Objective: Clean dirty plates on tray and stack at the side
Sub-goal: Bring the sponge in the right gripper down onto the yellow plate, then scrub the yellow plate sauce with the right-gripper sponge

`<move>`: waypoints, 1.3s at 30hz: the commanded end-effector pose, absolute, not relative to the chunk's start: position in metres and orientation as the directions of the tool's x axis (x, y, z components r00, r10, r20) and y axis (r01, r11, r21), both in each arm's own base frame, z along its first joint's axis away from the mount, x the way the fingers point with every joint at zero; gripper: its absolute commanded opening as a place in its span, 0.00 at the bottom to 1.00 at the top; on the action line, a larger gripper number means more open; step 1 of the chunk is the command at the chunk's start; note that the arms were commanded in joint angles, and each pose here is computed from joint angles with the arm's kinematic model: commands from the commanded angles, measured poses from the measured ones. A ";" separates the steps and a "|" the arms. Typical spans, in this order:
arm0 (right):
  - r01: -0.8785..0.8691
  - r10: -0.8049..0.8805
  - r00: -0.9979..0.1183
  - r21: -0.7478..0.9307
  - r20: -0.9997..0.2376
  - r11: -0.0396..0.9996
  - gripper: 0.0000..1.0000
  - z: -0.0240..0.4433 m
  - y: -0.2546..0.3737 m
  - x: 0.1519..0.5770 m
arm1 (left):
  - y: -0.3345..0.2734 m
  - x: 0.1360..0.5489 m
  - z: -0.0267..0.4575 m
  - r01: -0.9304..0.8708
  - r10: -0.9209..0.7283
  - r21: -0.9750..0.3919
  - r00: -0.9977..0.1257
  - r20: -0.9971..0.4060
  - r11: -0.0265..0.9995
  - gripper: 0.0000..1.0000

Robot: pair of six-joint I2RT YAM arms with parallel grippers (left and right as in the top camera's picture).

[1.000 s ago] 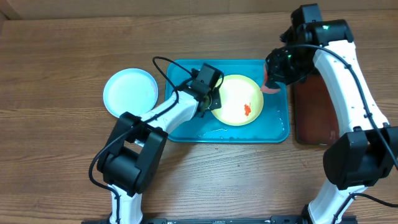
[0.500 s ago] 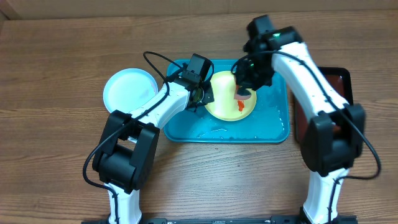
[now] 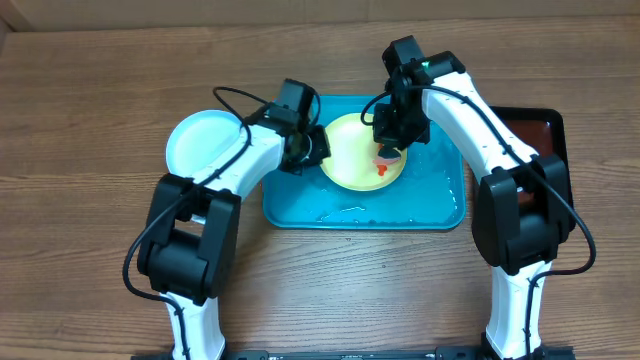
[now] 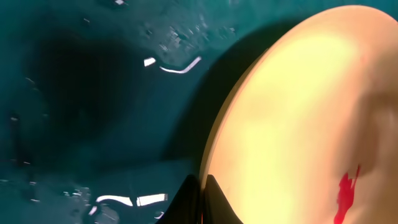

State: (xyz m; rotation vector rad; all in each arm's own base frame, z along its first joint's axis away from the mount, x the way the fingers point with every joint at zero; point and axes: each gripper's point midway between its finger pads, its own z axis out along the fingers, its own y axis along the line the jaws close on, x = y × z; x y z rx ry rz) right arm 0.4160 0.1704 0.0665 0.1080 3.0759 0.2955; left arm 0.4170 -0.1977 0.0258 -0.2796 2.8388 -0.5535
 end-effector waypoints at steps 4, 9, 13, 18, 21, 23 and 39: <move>0.075 0.085 -0.995 0.183 -0.043 0.980 0.04 0.039 0.166 0.413 | -0.206 0.419 0.028 -0.068 -0.165 -0.405 -0.964 -0.210 0.912 0.04; 0.075 0.085 -0.995 0.193 -0.044 0.978 0.04 0.020 0.167 0.409 | -0.211 0.417 0.029 -0.059 -0.157 -0.420 -0.967 -0.201 0.905 0.04; 0.082 0.087 -0.996 0.218 -0.014 0.972 0.04 0.014 0.170 0.402 | -0.211 0.417 0.029 -0.059 -0.157 -0.422 -0.967 -0.201 0.904 0.04; 0.064 0.052 -0.998 0.344 0.043 0.937 0.04 0.017 0.199 0.389 | -0.212 0.417 0.030 -0.057 -0.157 -0.426 -0.967 -0.202 0.903 0.04; 0.033 0.008 -0.998 0.453 0.057 0.891 0.04 0.025 0.228 0.383 | -0.212 0.417 0.030 -0.057 -0.156 -0.426 -0.967 -0.202 0.903 0.04; 0.016 -0.014 -0.998 0.507 0.054 0.862 0.04 0.030 0.242 0.382 | -0.212 0.417 0.030 -0.057 -0.156 -0.426 -0.967 -0.202 0.903 0.04; 0.149 0.143 -0.989 0.205 0.044 0.967 0.04 0.009 0.132 0.398 | -0.211 0.418 0.029 -0.058 -0.158 -0.420 -0.966 -0.206 0.906 0.04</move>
